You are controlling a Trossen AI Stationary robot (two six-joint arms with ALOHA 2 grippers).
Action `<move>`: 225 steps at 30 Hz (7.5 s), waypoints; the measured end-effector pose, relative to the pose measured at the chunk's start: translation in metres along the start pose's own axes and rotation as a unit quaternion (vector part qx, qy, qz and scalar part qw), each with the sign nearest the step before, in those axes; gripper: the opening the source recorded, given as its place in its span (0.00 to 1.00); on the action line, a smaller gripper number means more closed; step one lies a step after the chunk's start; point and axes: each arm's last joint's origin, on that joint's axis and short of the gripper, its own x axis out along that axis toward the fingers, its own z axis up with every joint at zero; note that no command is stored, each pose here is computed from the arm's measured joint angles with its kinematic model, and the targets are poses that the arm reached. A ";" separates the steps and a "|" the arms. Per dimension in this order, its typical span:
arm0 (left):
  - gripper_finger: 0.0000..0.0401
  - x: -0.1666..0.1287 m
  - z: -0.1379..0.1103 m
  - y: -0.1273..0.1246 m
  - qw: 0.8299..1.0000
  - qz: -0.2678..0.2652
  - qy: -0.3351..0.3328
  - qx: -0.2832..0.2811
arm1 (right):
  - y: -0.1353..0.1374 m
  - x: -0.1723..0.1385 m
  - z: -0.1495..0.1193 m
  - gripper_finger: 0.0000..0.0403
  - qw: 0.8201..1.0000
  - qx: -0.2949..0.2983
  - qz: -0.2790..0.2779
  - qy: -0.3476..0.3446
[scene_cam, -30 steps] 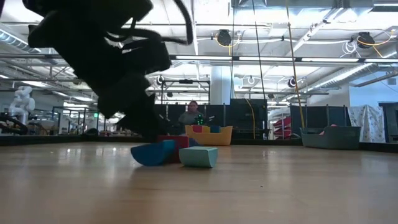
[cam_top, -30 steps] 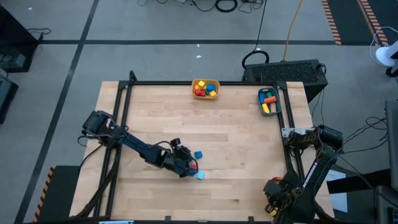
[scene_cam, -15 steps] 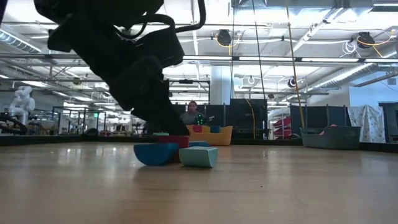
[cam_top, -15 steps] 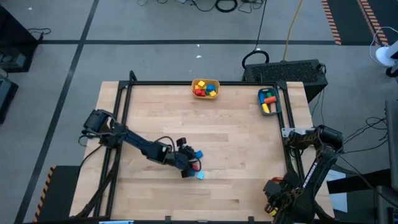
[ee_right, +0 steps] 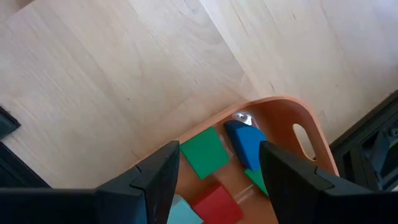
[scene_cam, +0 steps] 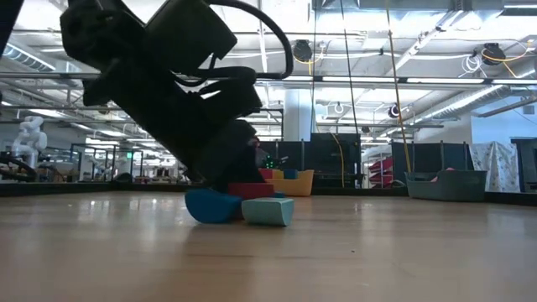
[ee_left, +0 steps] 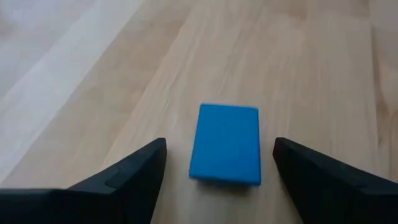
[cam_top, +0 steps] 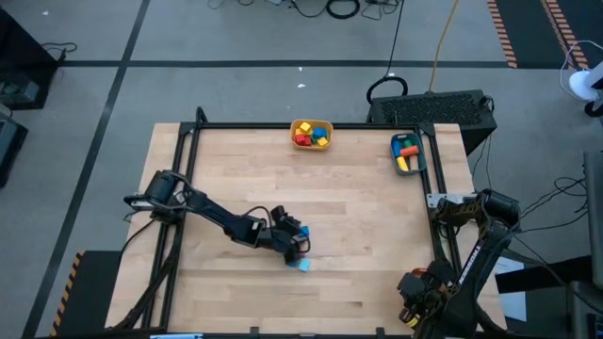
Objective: Sort blocks by size
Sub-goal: Put the blue half circle block into the orange bin
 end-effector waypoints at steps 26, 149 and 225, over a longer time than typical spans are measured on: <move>0.35 0.004 -0.002 -0.003 1.000 -0.019 -0.004 -0.005 | 0.006 -0.005 0.019 0.51 0.949 -0.086 0.040 -0.301; 0.72 -0.028 0.070 -0.006 0.939 -0.320 -0.127 -0.005 | 0.035 0.003 0.069 0.21 0.926 -0.319 0.076 -0.188; 0.72 -0.029 0.056 -0.014 0.945 -0.320 -0.070 0.016 | -0.046 0.042 -0.010 0.44 0.964 -0.133 0.124 0.193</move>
